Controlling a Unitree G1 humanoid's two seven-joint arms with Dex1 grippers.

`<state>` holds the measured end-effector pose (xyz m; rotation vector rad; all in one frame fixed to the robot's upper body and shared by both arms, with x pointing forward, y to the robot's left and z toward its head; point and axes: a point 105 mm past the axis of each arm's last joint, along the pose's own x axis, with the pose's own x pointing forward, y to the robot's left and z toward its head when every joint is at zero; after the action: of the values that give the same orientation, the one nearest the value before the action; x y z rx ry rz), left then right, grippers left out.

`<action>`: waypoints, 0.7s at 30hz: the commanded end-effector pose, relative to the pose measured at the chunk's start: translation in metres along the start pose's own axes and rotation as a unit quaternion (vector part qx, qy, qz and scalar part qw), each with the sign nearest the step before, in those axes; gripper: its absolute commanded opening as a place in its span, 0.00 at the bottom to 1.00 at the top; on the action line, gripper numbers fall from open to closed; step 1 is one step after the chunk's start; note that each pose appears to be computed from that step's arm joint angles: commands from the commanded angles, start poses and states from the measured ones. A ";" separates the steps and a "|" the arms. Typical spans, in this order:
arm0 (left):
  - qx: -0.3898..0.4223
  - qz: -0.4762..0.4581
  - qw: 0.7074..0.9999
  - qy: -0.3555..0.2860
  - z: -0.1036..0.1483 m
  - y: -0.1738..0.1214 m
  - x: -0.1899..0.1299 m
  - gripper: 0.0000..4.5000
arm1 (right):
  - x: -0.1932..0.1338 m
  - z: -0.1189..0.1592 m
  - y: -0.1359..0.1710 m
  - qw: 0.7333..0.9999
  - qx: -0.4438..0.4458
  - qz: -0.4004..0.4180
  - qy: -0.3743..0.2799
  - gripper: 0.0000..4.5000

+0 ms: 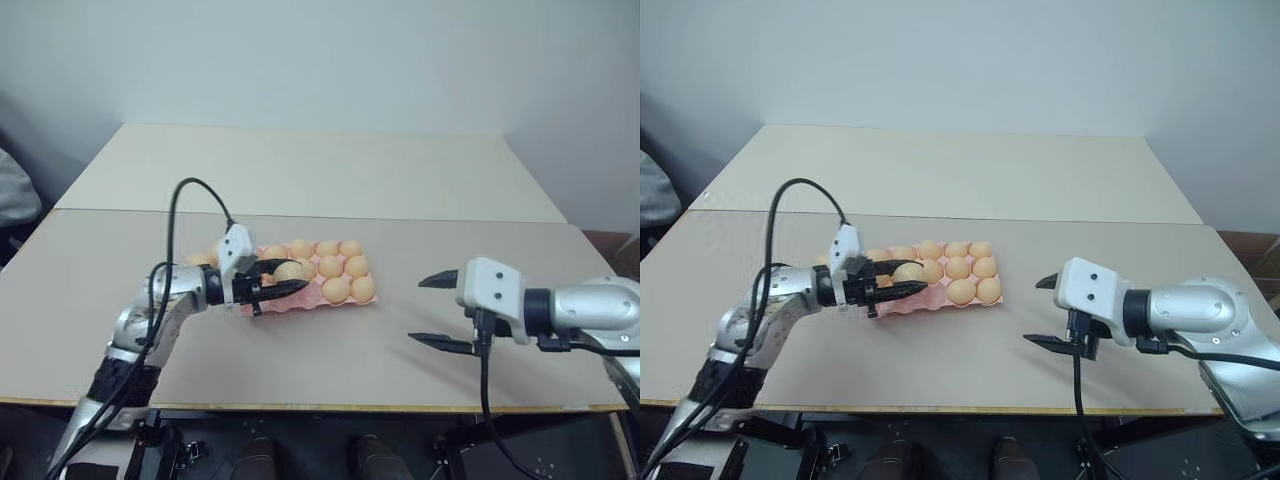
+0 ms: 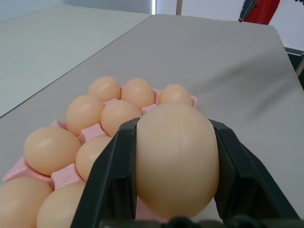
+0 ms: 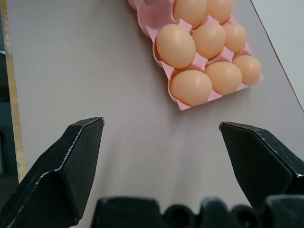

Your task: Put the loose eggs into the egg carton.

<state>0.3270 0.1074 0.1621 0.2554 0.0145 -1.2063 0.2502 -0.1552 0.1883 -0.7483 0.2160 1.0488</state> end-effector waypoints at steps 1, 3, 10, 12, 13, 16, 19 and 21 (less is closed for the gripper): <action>0.026 -0.032 0.999 -0.008 0.006 -0.002 0.010 0.37 | -0.008 0.010 -0.002 0.999 -0.012 -0.030 -0.007 1.00; 0.015 -0.048 0.999 -0.009 0.005 -0.003 0.015 0.37 | -0.008 0.009 0.000 0.999 -0.009 -0.033 -0.005 1.00; 0.033 -0.026 0.999 -0.005 0.003 0.004 0.020 0.74 | -0.010 0.008 0.000 0.999 -0.007 -0.040 -0.001 1.00; 0.040 -0.022 0.999 -0.008 0.004 0.005 0.016 0.88 | -0.010 0.007 0.000 0.999 -0.007 -0.040 -0.001 1.00; 0.043 -0.024 0.999 -0.010 0.005 0.004 0.014 0.88 | -0.010 0.007 0.000 0.999 -0.008 -0.039 -0.002 1.00; 0.042 -0.011 0.999 -0.022 0.011 0.005 0.002 0.88 | -0.009 0.007 -0.002 0.999 -0.010 -0.037 -0.002 1.00; 0.043 0.011 0.999 -0.023 0.013 0.006 -0.015 0.88 | -0.009 0.007 -0.004 0.999 -0.014 -0.033 -0.003 1.00; 0.041 0.038 0.998 -0.017 0.012 0.007 -0.032 0.88 | -0.008 0.007 -0.006 0.999 -0.018 -0.029 -0.004 1.00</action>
<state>0.3244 0.1292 0.1623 0.2969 -0.0124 -1.1662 0.2491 -0.1588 0.1889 -0.7364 0.2170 1.0019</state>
